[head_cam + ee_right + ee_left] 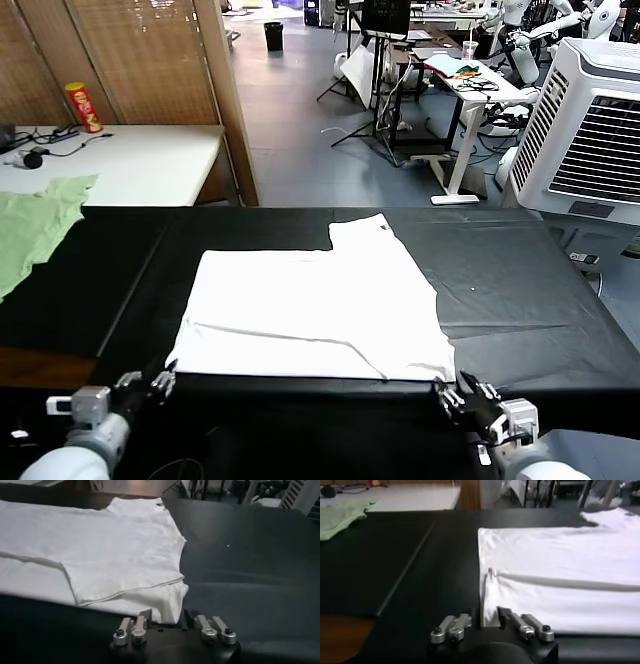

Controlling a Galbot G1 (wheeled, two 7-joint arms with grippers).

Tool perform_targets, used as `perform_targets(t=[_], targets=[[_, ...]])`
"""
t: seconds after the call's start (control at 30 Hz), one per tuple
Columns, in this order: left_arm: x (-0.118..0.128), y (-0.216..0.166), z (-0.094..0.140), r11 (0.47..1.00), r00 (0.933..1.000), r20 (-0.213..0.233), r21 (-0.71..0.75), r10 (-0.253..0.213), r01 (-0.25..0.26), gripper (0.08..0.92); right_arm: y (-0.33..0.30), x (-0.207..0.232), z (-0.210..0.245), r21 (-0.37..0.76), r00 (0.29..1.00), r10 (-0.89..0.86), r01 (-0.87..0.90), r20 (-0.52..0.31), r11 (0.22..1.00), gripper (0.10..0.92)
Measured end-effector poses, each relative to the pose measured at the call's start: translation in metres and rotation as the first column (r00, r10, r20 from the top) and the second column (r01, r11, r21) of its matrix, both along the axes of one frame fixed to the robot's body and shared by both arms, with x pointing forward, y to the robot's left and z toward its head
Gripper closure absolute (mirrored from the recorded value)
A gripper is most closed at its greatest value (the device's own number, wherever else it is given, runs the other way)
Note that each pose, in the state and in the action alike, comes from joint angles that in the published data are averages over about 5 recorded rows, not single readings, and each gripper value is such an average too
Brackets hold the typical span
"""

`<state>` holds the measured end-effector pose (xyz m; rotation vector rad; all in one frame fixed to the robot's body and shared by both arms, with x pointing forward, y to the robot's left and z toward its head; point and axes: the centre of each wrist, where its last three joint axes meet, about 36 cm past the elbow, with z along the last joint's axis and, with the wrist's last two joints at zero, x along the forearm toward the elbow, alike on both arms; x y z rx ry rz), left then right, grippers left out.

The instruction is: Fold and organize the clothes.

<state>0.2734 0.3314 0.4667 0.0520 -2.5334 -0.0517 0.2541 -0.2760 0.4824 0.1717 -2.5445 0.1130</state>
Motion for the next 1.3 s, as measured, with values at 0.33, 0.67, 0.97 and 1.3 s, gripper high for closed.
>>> perform_targets(t=[0.33, 0.67, 0.97, 1.3], targets=[[0.022, 0.014, 0.023, 0.998, 0.9942, 0.107, -0.067, 0.004, 0.003, 0.201, -0.010, 0.035, 0.021, 0.078, 0.982, 0.029, -0.044, 0.186, 0.996, 0.224], [0.114, 0.022, 0.036, 0.993, 0.9791, 0.200, -0.115, 0.038, -0.015, 0.201, -0.028, 0.162, 0.008, 0.052, 0.954, -0.057, 0.044, 0.296, 0.998, 0.224], [0.211, 0.030, 0.032, 0.987, 0.9821, 0.183, -0.158, 0.043, -0.014, 0.201, -0.020, 0.276, -0.012, 0.081, 0.973, -0.058, 0.041, 0.224, 0.996, 0.224], [0.295, 0.029, 0.009, 0.987, 0.9950, 0.094, -0.161, 0.035, -0.019, 0.201, -0.015, 0.364, -0.023, 0.081, 0.991, -0.024, 0.013, 0.130, 0.997, 0.224]])
